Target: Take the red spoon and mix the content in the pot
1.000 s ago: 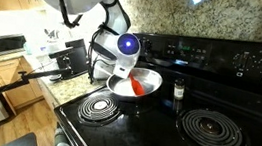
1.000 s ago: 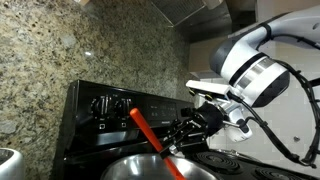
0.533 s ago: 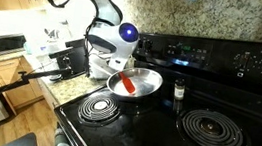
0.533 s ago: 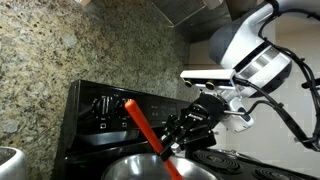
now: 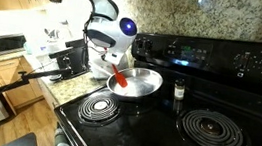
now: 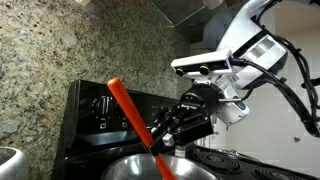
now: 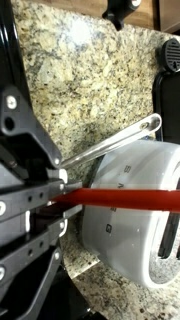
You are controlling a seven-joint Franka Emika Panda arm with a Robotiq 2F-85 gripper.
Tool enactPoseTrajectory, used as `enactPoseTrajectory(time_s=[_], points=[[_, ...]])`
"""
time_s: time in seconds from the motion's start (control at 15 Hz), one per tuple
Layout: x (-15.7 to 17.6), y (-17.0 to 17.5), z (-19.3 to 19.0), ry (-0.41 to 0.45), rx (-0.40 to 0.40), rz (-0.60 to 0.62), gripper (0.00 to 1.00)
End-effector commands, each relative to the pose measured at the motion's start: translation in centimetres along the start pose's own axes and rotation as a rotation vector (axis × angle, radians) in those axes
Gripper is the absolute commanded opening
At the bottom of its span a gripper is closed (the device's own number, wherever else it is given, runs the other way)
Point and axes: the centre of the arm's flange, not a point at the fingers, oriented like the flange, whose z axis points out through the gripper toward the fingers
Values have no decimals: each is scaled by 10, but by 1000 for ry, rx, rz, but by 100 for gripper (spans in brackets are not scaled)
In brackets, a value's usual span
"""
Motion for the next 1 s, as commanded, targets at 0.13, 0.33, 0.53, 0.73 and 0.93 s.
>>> enactPoseTrajectory(time_s=[0.13,0.33,0.53,0.73,0.93], points=[[-17,-16,9,-94,-47,13,4],[-24,-19,23,-151,-77,11,4],[-30,-23,39,-190,-101,8,4],[-34,-27,52,-189,-100,-24,4],[-38,-35,57,-208,-64,-86,4]])
